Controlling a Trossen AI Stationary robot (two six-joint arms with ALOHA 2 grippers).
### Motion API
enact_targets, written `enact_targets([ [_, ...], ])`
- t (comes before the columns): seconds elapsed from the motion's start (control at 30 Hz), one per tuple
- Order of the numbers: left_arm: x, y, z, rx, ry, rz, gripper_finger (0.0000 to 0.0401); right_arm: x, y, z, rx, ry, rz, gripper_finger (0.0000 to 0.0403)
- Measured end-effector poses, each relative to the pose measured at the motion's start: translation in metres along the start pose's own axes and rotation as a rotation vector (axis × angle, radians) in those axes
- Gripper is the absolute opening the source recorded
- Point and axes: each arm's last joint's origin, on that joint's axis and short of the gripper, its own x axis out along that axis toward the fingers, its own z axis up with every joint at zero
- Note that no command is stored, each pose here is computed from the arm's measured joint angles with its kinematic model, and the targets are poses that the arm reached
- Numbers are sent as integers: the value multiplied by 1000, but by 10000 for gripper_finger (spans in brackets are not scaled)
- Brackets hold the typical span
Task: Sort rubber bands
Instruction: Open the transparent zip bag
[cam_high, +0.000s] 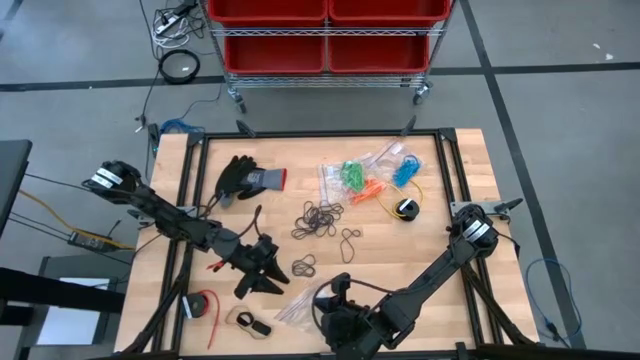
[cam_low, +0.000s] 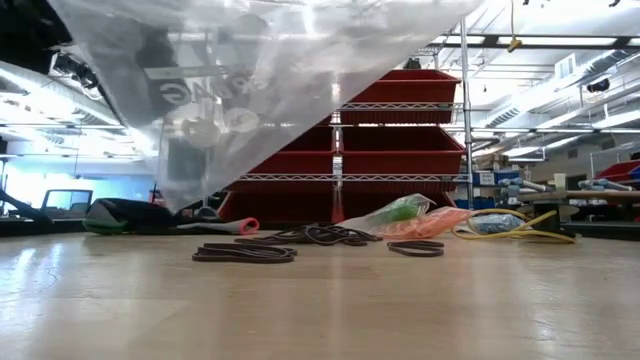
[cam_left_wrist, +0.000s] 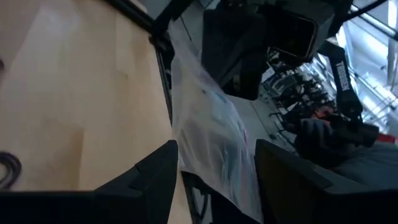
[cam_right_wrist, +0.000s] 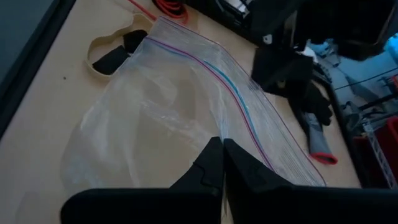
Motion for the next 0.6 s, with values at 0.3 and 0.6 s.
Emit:
enact_targets([
  [0.3,7,11,-3,-73,13,58,223,0,0,4,-41,-35,-16,0],
  [0.6,24,5,3,-66,14,-32,222,1,-1,5,-48,-37,-13,0],
])
